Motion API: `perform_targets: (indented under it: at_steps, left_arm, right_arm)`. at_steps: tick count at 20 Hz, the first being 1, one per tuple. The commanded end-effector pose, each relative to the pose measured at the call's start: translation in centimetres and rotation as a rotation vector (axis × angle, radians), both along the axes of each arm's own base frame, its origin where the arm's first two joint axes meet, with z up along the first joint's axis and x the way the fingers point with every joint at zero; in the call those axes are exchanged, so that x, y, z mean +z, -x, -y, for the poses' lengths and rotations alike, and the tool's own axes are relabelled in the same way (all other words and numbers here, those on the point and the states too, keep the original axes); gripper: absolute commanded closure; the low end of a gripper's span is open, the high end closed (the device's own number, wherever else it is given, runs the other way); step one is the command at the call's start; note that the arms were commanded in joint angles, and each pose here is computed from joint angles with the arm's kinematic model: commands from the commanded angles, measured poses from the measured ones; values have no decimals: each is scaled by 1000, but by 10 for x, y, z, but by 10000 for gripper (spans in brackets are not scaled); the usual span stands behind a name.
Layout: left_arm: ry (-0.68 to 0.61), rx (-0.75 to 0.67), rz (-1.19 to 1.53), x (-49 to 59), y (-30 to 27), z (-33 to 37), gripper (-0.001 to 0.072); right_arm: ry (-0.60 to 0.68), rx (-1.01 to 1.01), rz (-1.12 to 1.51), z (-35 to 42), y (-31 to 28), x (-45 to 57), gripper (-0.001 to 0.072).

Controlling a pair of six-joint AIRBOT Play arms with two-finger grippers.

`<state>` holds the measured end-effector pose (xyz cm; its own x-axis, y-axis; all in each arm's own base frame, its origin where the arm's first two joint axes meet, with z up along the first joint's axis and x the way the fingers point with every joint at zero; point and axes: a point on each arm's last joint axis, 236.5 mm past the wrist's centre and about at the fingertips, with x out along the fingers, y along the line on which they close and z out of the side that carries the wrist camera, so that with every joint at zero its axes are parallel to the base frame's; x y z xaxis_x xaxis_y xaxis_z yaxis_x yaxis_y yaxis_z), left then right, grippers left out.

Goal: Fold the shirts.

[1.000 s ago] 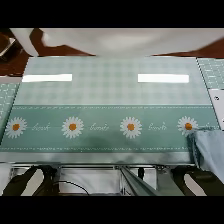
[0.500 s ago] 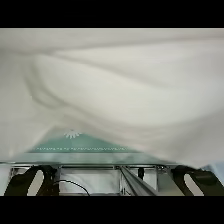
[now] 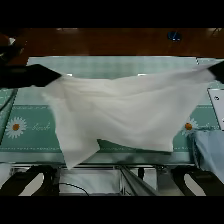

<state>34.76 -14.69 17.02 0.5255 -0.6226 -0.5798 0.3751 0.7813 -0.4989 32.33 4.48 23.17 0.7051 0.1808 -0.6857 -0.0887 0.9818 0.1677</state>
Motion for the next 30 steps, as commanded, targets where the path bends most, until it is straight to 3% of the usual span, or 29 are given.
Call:
perform_targets:
  at_steps: [1, 7, 8, 9, 11, 13, 16, 19, 20, 24, 27, 30]
  left_arm:
    - [51, 92, -92, -86, -71, 23, 686]
    - [51, 153, -191, -156, -148, 24, 678]
    - [66, 173, -203, -157, -156, 22, 612]
    - [85, 200, -215, -155, -164, 19, 584]
    - [85, 189, -219, -145, -169, 7, 583]
    - [24, 139, -265, -138, -157, -23, 202]
    - [-52, 134, -436, -140, -116, -98, 198]
    - [9, 240, -569, -152, -68, -154, 198]
    - [30, 275, -610, -162, -48, -163, 198]
    - [141, 392, -769, -220, 38, -178, 198]
    - [283, 386, -780, -237, 55, -154, 199]
    - [263, 407, -798, -256, 60, -144, 199]
  right_arm:
    - [-70, -12, -79, -11, -77, -78, 693]
    - [-105, -47, -244, -14, -182, -169, 692]
    - [-150, -44, -287, -19, -190, -178, 691]
    - [-222, -44, -323, -23, -198, -183, 649]
    - [-360, -65, -361, -18, -207, -181, 319]
    - [-401, -109, -401, 16, -197, -168, 302]
    - [-332, -148, -448, 85, -150, -141, 303]
    - [-135, -256, -462, 148, -92, -125, 303]
    - [-143, -300, -442, 156, -76, -126, 304]
    - [-301, -409, -452, 131, 0, -199, 309]
    - [-527, -252, -425, 48, 37, -227, 308]
    - [-561, -254, -471, 30, 62, -251, 306]
